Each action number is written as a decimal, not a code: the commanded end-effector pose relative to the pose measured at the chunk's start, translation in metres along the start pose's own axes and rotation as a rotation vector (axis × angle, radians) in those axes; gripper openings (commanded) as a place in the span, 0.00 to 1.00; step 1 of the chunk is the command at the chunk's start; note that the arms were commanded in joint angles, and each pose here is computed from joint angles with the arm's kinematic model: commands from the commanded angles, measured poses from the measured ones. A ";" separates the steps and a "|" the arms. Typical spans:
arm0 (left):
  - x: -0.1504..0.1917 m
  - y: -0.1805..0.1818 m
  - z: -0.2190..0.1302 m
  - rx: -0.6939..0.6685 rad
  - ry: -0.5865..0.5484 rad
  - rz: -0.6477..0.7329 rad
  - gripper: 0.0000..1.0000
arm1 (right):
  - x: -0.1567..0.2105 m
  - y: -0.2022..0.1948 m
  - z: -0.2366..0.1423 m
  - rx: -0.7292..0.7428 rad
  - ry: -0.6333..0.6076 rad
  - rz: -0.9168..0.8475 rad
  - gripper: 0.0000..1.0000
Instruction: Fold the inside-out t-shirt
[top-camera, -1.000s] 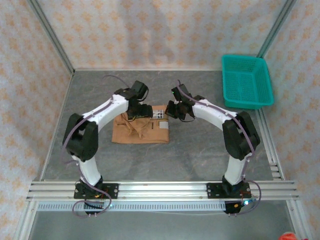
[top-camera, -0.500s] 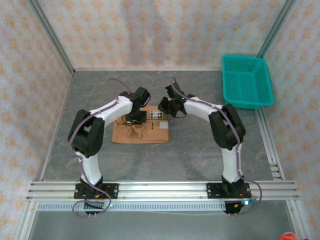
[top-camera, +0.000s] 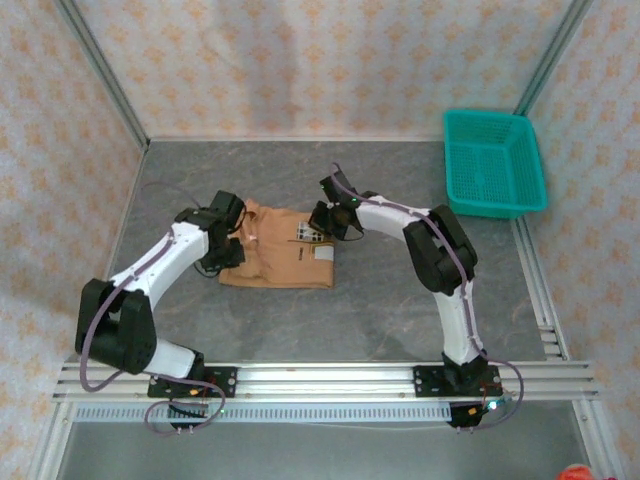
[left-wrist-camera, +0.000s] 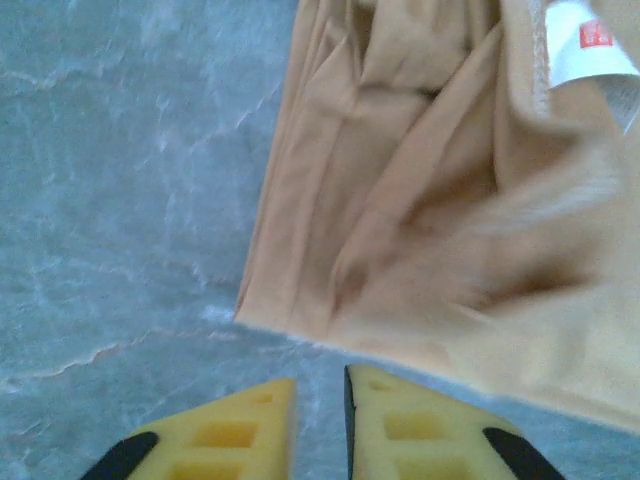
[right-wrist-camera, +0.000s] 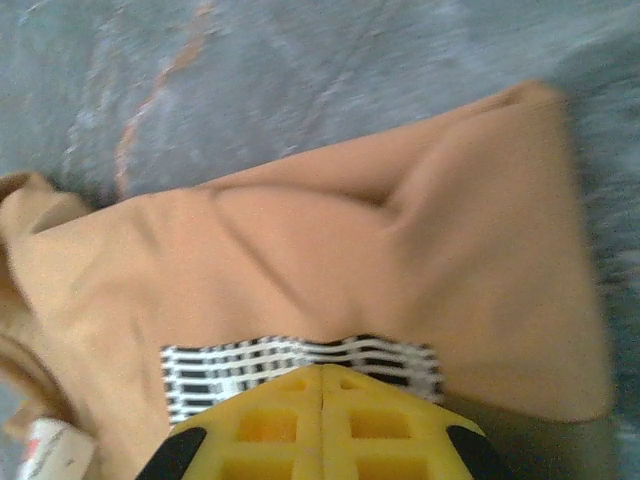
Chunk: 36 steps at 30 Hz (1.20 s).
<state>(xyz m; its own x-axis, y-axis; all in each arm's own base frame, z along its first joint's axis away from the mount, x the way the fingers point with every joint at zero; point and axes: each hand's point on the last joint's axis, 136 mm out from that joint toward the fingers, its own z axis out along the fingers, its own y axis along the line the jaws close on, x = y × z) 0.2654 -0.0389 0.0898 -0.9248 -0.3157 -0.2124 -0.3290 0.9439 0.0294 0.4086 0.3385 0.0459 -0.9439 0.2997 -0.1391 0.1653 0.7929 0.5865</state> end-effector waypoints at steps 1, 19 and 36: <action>0.013 0.023 -0.010 -0.075 -0.007 -0.037 0.31 | 0.005 0.013 -0.003 -0.007 0.026 -0.053 0.06; -0.037 -0.142 -0.020 0.435 -0.091 -0.135 0.35 | -0.003 -0.009 -0.002 -0.018 -0.012 0.078 0.07; 0.006 0.009 0.036 0.031 0.003 -0.222 0.33 | 0.019 -0.078 0.001 0.214 0.003 0.085 0.05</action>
<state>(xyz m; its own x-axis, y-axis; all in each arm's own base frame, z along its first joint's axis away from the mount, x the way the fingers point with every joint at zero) 0.2790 -0.0505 0.0476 -0.8138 -0.5486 -0.1916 -0.5233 0.8353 -0.1688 0.3975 0.3147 0.0260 -0.9231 0.3666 -0.1165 0.2423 0.7893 0.5641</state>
